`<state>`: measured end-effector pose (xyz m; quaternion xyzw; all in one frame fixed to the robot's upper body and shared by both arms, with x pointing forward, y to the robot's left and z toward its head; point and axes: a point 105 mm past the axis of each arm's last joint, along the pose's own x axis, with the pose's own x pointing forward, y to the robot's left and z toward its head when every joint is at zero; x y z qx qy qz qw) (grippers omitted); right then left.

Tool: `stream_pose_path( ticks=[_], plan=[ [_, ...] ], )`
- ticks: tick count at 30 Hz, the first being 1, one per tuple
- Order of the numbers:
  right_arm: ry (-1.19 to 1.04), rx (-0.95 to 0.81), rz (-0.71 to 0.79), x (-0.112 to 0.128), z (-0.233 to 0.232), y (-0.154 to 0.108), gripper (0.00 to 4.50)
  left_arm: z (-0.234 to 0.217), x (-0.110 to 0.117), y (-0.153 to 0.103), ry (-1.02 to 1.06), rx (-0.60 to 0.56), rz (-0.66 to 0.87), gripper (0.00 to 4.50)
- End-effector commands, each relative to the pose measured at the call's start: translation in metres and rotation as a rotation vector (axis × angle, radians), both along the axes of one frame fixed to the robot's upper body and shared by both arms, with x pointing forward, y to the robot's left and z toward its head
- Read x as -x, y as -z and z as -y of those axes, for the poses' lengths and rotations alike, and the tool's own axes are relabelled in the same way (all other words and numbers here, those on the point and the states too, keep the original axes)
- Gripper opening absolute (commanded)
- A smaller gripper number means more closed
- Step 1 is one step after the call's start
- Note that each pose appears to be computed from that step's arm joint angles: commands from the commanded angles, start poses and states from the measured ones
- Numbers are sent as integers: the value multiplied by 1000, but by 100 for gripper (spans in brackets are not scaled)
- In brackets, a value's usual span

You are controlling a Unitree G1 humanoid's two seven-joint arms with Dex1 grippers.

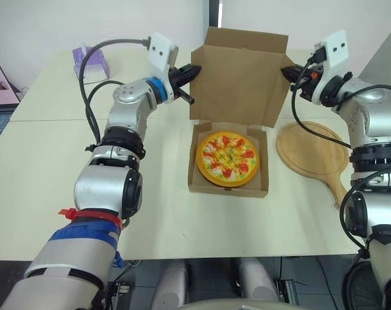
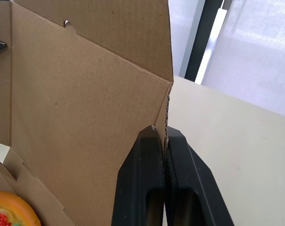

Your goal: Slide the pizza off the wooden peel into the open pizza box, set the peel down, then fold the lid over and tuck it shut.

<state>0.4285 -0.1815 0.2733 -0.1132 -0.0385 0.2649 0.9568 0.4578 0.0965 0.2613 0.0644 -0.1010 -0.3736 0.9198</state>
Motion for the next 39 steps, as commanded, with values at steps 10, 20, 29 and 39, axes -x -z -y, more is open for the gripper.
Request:
stream_pose_path(
  ticks=[10, 20, 29, 39],
  plan=[
    [43, -91, 115, 51, -25, -10, 8, 0, 44, -14, 37, 147, -1, 0],
    [56, -130, 49, 68, -35, 2, 8, 4, 69, -8, 10, 196, -72, 0],
    [24, -149, -12, 81, -45, 12, 8, 2, 84, 7, -29, 269, -70, 0],
    [-22, -201, -109, 95, -61, 26, 8, -1, 92, 22, -32, 250, -52, 0]
  ],
)
